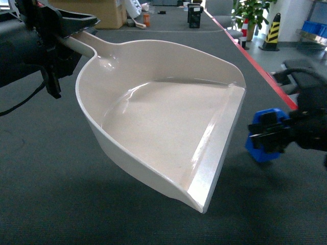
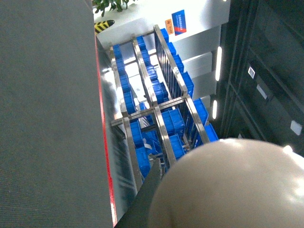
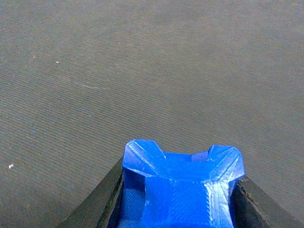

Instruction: Place part in tray to right shelf

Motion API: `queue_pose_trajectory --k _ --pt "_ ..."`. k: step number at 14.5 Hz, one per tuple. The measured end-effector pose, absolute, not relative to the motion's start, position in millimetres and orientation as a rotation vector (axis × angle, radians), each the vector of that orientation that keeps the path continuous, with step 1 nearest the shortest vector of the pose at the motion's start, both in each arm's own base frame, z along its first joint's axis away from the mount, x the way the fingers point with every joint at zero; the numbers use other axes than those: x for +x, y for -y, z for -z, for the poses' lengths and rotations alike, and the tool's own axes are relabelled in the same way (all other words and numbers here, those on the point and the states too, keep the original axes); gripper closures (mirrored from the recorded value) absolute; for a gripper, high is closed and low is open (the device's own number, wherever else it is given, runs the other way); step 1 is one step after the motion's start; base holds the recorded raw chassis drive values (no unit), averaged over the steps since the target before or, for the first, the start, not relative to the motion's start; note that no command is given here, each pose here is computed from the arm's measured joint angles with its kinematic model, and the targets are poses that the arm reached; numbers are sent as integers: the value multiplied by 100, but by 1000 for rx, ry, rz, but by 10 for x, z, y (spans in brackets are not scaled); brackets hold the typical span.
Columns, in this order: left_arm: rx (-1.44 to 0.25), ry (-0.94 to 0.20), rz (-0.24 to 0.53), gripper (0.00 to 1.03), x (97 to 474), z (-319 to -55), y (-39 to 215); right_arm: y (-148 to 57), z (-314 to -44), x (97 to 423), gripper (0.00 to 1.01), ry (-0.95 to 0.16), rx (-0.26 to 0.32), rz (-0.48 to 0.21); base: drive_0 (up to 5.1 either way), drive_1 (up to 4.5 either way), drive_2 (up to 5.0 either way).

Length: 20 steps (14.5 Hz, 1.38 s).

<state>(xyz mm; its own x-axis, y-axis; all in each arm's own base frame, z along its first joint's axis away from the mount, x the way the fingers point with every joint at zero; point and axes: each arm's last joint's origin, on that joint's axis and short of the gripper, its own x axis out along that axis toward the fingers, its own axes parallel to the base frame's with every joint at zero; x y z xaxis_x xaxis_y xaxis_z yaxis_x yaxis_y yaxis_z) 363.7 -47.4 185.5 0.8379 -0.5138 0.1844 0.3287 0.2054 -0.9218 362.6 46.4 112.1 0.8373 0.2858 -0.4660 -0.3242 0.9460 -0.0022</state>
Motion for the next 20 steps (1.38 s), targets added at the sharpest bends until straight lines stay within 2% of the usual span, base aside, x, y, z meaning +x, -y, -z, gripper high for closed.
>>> queue_pose_trajectory --k 1,3,4,6,8,9,11,17,19,20 --pt "-1232 -177 591 91 3637 -1854 474 -329 -1280 3414 55 -471 -72 -302 0 0 0" --pt "-1233 -176 590 91 3637 -1855 474 -204 -1567 3134 55 -428 -62 -291 0 0 0" --pt "-1233 -177 591 91 3637 -1855 474 -182 -1854 2973 55 -358 -56 -313 0 0 0" --pt "-1233 -177 591 91 3637 -1855 474 -345 -2499 2759 55 -112 -25 -407 0 0 0" --pt "-1233 -177 591 91 3637 -1855 474 -673 -2833 2748 55 21 68 -542 0 0 0" --pt "-1233 -175 592 91 3637 -1856 474 -886 -2832 2821 55 -1 142 -612 0 0 0" --pt "-1233 -176 592 91 3637 -1856 474 -1075 -2723 2900 55 -79 203 -650 0 0 0" --pt "-1233 -176 592 91 3637 -1856 474 -1395 -2437 3040 55 -242 275 -674 0 0 0" --pt "-1233 -175 592 91 3637 -1856 474 -1680 -2222 3166 55 -355 291 -667 0 0 0" --pt "-1233 -176 592 91 3637 -1856 474 -1767 -2207 3211 48 -357 309 -678 0 0 0"
